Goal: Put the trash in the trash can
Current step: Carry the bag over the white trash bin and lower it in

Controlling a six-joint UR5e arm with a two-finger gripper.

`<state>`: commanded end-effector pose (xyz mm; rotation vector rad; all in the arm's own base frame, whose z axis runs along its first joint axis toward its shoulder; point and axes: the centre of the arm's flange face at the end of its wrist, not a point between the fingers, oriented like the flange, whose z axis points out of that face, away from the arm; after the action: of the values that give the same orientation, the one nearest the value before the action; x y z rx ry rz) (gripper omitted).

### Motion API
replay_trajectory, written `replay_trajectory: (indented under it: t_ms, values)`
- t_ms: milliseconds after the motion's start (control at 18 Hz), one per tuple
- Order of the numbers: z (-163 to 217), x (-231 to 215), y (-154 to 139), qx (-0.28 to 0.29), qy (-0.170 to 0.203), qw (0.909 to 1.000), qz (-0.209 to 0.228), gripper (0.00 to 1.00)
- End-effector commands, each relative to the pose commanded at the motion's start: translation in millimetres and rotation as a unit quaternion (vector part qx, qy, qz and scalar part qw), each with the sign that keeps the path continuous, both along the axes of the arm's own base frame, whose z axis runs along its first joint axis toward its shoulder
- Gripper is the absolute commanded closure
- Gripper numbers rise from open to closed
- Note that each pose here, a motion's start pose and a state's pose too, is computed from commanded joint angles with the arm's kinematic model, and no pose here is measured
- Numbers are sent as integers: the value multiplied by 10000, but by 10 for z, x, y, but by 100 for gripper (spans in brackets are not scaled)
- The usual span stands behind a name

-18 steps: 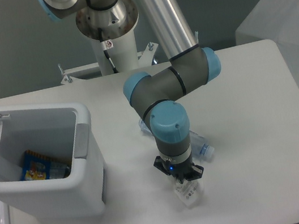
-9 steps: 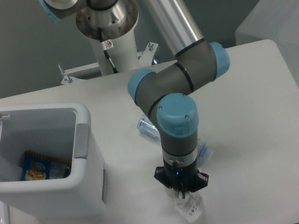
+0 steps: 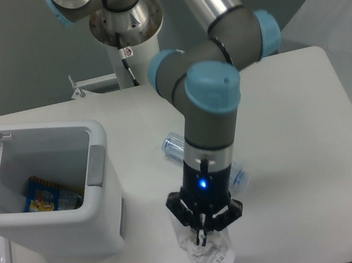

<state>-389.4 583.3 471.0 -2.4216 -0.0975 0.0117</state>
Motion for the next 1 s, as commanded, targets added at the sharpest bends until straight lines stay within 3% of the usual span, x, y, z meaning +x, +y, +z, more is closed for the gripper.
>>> replay_trajectory:
  t_ms: [444,722,944,1000]
  values:
    - [1022,724,-255,1109,-595,9916,-299,93]
    - [994,1359,-412,1089,-824,9888,-594,92]
    - [842,1697,-473,976,-905,9879,-802,72]
    - [826,1756,-450,961,-921,9874,-853,53]
